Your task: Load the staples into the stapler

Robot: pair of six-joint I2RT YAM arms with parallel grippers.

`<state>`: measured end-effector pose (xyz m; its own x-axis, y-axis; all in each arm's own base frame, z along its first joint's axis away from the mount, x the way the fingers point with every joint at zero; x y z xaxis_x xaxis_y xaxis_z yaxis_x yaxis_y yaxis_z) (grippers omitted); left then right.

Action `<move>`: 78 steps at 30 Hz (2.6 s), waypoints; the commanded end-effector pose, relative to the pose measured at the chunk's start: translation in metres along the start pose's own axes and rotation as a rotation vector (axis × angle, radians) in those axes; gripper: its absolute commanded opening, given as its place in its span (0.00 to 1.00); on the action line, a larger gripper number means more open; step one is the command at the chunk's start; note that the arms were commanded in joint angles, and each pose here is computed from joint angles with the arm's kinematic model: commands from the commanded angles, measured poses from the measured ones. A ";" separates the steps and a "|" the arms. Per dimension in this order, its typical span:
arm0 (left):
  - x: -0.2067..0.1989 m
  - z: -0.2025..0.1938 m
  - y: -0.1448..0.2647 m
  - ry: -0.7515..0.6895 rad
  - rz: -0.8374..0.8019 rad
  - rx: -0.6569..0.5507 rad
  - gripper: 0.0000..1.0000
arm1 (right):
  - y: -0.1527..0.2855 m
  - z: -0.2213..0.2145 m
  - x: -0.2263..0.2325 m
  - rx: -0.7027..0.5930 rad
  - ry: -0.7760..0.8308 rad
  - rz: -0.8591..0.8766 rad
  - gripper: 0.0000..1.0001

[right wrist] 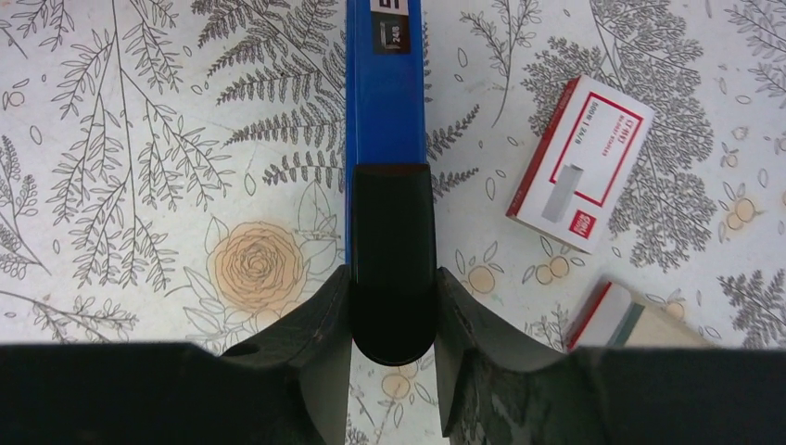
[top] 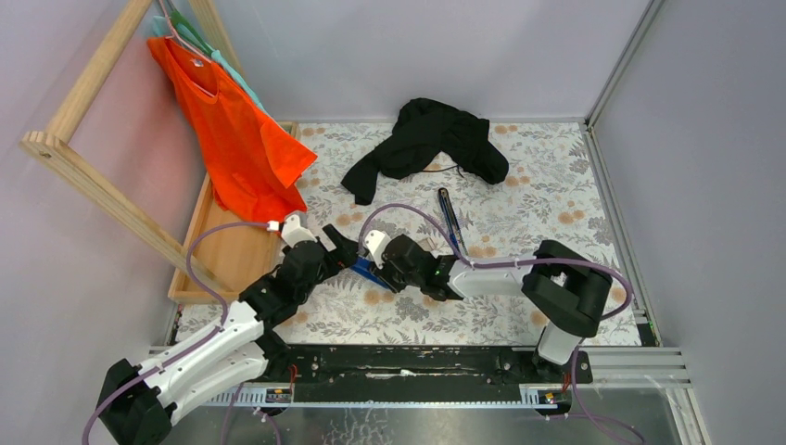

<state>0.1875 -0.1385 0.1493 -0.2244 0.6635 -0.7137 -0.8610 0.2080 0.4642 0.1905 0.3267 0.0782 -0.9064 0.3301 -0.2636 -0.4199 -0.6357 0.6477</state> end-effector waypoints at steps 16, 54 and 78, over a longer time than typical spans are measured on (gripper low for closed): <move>0.002 0.014 0.003 0.044 0.060 -0.057 1.00 | -0.038 0.017 -0.018 -0.007 -0.150 -0.187 0.15; -0.091 0.005 0.003 -0.022 -0.211 0.223 1.00 | 0.112 -0.071 -0.090 0.185 -0.560 -0.591 0.71; -0.150 -0.045 -0.070 -0.081 -0.372 0.486 0.99 | 0.086 -0.122 -0.087 0.329 -0.713 -0.566 0.48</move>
<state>0.2483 -0.2621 0.1792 -0.0231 0.6016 -0.7985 -0.5864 0.6387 0.4982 0.2225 0.1544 0.0750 -0.3128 0.9283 -0.2011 -0.6514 -0.0555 0.7567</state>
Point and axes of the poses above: each gripper's point midway between its finger pads, its own y axis back along the fingers, its own x axis along the line the jaws close on, z = x × y, the point moved 6 cm from there along y, back along the fingers, and after that the axes turned 14 degrees about y, right-handed, at the moved point
